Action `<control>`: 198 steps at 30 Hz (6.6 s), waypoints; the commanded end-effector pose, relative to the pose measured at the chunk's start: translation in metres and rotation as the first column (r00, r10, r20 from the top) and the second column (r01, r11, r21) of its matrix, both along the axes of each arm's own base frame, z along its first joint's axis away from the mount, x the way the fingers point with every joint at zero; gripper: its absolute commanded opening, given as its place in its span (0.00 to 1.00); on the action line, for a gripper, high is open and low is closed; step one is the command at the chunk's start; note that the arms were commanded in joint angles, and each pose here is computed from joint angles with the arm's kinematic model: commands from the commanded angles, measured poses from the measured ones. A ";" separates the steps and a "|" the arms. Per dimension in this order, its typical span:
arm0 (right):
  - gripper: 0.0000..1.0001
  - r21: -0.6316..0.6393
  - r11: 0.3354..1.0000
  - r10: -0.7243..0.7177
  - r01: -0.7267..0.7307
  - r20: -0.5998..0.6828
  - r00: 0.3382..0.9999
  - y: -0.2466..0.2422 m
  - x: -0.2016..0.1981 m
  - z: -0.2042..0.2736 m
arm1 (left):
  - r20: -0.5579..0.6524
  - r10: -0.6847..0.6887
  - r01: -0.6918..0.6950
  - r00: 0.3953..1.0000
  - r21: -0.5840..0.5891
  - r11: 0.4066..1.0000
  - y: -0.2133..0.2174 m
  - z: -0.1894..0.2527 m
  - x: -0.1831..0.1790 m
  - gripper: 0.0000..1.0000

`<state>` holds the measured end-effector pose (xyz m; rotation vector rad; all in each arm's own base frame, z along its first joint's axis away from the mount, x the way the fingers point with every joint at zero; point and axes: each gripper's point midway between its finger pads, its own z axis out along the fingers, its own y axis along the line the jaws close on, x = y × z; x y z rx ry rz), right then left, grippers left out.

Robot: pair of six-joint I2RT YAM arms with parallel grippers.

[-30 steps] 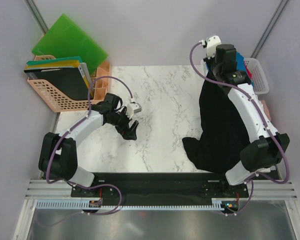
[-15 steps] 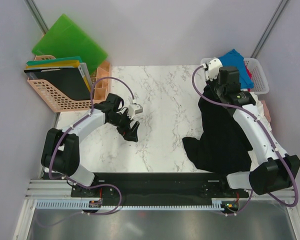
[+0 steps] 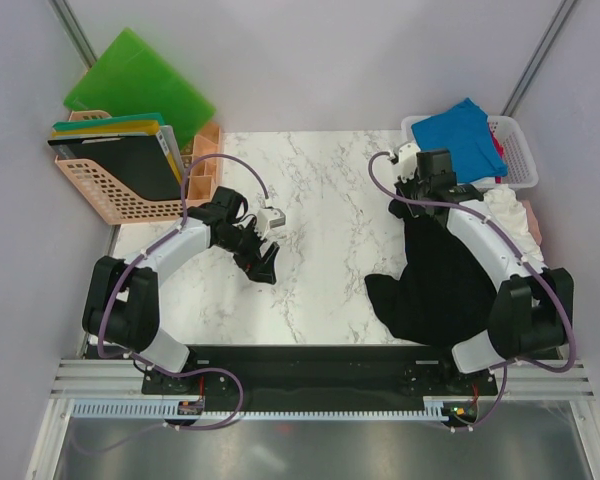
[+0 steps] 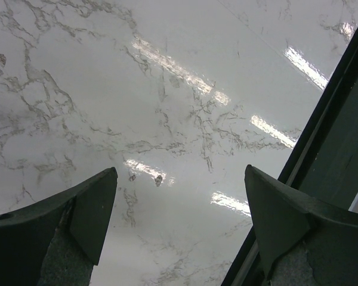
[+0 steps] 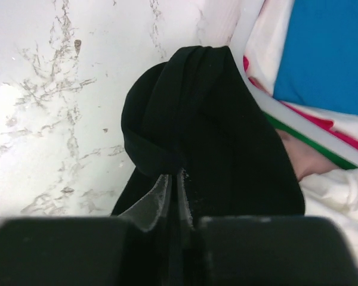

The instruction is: Fold and stack the t-shirts

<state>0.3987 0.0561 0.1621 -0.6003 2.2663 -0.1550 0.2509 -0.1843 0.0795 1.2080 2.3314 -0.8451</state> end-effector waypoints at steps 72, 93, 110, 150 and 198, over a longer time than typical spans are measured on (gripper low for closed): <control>0.66 -0.043 0.990 -0.133 0.132 -0.025 0.991 -0.110 -0.084 0.087 | 0.040 -0.014 0.014 0.999 0.007 1.000 -0.001 0.008 0.007 0.93; 0.81 -0.028 0.998 -0.067 0.061 -0.390 0.918 -0.107 -0.215 -0.040 | 0.161 0.027 -0.036 0.987 0.054 0.998 0.010 0.019 0.021 0.93; 0.89 0.205 0.947 -0.111 0.249 -0.517 0.849 -0.197 -0.237 -0.098 | 0.566 0.163 -0.308 0.808 0.169 0.936 0.083 0.085 0.068 0.96; 0.00 0.373 0.925 0.225 -0.079 -0.367 0.903 -0.151 -0.210 -0.015 | 0.493 0.174 -0.284 0.852 0.157 0.946 0.073 0.072 0.068 0.94; 0.00 0.438 0.503 0.673 -0.745 0.341 0.656 0.272 -0.078 0.261 | 0.474 0.185 -0.290 0.861 0.158 0.944 0.079 0.057 0.048 0.94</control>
